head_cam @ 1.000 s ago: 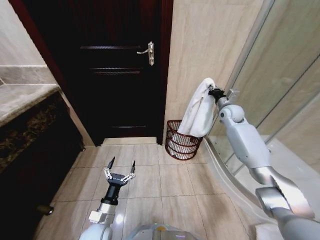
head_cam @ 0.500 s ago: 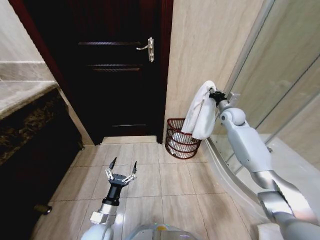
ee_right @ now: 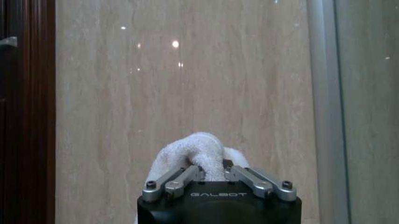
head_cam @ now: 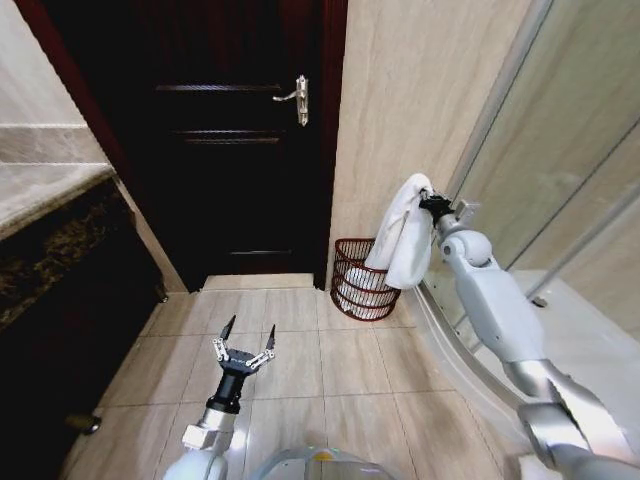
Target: Discard the used towel into the hamper.
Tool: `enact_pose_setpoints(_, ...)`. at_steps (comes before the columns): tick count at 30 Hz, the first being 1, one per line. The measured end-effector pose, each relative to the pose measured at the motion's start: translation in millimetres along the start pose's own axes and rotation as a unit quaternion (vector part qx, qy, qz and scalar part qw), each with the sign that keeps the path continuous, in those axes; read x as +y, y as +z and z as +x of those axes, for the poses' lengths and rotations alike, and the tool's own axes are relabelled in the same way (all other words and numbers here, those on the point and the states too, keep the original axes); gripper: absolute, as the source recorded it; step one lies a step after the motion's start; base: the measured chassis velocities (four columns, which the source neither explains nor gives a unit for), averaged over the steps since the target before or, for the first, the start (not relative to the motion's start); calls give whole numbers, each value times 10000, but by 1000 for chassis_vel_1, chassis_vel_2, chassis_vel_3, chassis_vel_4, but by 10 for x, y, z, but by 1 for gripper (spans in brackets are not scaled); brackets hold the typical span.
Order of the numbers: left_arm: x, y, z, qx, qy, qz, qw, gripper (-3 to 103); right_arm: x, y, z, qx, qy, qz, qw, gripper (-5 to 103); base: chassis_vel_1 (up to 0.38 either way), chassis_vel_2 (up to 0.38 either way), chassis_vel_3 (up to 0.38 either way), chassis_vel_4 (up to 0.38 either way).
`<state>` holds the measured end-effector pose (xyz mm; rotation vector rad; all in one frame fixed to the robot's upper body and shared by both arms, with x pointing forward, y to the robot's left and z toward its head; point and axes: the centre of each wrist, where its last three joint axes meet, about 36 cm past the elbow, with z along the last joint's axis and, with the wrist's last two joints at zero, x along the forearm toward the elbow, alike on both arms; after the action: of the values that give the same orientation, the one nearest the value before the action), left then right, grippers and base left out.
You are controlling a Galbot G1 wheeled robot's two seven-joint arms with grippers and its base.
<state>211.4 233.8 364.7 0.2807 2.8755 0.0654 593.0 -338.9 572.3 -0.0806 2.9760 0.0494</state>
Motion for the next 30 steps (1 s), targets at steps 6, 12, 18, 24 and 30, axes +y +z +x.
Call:
enact_pose_setpoints(6,-23,20,4,10,12,19,10000,100,102,-36,286,-171,31,91,9998,10,-116,104,127,-113)
enact_pose_setpoints(12,-16,35,26,9,-4,7,10000,100,280,-142,557,-336,48,94,9994,10,-80,56,59,-58)
enact_pose_setpoints(18,-23,37,49,2,-27,9,10000,100,433,-230,746,-352,88,65,9993,10,-43,58,48,-62)
enact_pose_setpoints(24,-24,3,48,-37,-50,1,10000,100,470,-206,990,-341,124,81,9993,10,-52,62,64,-61)
enact_pose_setpoints(30,-40,-3,42,-54,-49,13,10000,100,452,-105,1263,-260,94,56,9996,10,-60,49,59,-58)
